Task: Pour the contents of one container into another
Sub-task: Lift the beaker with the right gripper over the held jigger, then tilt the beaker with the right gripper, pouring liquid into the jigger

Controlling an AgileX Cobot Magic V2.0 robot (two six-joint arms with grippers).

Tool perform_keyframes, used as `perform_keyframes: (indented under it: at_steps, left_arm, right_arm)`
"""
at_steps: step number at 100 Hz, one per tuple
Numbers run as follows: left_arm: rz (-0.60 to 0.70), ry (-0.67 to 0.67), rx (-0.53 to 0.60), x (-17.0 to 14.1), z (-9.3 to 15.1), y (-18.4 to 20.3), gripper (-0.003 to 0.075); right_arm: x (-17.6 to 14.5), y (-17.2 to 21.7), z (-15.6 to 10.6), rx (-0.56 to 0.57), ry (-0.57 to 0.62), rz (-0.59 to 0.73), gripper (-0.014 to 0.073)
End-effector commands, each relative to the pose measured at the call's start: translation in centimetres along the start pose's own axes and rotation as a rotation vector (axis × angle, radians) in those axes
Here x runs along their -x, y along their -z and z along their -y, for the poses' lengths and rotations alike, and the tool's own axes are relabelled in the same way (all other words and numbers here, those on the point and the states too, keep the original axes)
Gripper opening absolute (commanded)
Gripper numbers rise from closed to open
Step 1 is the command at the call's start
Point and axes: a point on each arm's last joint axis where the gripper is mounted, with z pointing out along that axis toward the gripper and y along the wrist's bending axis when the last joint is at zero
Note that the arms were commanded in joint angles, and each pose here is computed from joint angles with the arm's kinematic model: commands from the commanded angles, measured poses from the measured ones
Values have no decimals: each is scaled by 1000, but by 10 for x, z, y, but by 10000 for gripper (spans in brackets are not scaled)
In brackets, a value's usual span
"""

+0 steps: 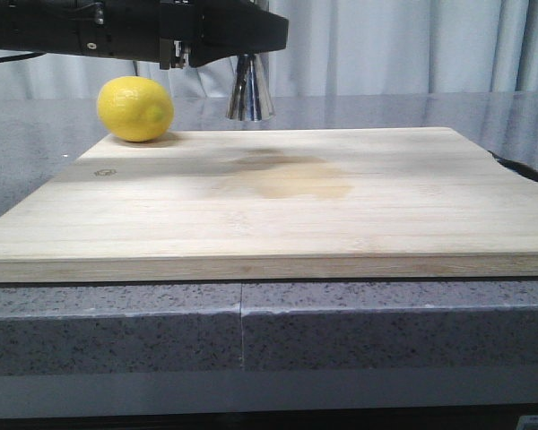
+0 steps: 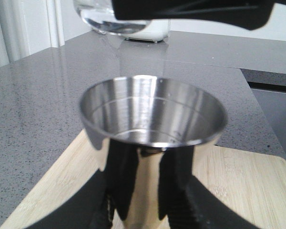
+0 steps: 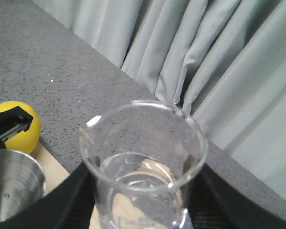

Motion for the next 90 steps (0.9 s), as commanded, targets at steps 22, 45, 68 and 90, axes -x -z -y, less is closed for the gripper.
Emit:
perform_keyframes:
  at_steps: [22, 45, 68, 90]
  left_arm:
    - [167, -48, -60, 43, 13, 2, 206]
    - [167, -48, -60, 43, 13, 2, 206]
    - [167, -48, -60, 43, 13, 2, 206]
    - [167, -48, -60, 43, 13, 2, 206]
  right_arm:
    - [28, 8, -7, 14, 161, 130, 304]
    - [28, 7, -10, 19, 242, 123, 304]
    - [27, 7, -10, 10, 367, 116, 304]
    - [25, 7, -9, 1, 438, 98, 304]
